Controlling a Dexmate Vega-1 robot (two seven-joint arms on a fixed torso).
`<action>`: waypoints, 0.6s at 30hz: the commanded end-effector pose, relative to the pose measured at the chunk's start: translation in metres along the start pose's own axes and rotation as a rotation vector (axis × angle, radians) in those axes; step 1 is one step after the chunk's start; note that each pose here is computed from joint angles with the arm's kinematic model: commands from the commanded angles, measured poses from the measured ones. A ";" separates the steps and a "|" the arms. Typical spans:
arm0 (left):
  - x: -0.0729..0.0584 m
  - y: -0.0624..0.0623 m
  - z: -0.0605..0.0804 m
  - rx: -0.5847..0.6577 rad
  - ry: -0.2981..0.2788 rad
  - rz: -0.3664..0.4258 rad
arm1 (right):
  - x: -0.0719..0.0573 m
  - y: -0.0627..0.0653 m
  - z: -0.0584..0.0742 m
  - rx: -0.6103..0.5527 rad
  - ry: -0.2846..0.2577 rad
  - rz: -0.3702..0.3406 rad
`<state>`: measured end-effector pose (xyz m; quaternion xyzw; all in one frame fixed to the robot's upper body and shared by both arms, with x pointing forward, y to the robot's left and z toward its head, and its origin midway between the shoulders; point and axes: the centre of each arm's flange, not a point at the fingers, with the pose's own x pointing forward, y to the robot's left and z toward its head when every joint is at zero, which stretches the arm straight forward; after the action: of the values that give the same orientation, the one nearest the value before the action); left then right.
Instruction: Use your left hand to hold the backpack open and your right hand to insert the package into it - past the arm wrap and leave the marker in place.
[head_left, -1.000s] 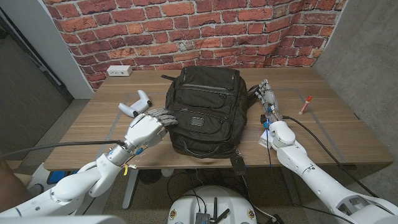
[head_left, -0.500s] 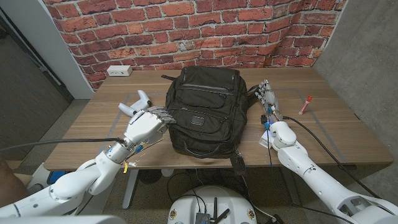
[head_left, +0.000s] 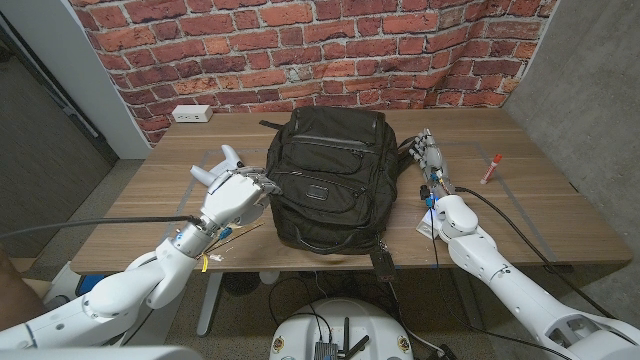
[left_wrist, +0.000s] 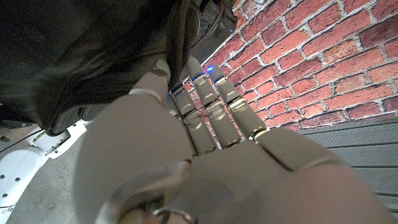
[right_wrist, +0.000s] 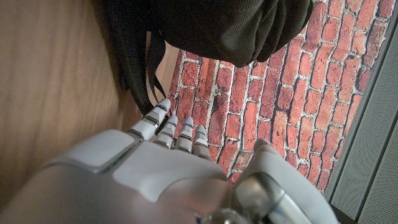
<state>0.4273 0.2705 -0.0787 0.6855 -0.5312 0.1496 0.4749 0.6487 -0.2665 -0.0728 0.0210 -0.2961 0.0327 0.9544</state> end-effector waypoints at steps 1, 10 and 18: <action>0.011 0.004 -0.008 -0.021 0.043 0.005 | -0.002 -0.002 0.004 -0.013 -0.002 0.002; 0.018 0.006 -0.014 -0.040 0.056 0.000 | -0.001 0.003 0.010 -0.002 -0.019 0.009; 0.023 0.006 -0.017 -0.056 0.075 0.001 | 0.003 0.008 0.021 0.014 -0.038 0.019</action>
<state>0.4332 0.2712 -0.0596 0.6734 -0.5211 0.1583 0.5000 0.6432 -0.2641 -0.0673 0.0192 -0.3026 0.0366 0.9522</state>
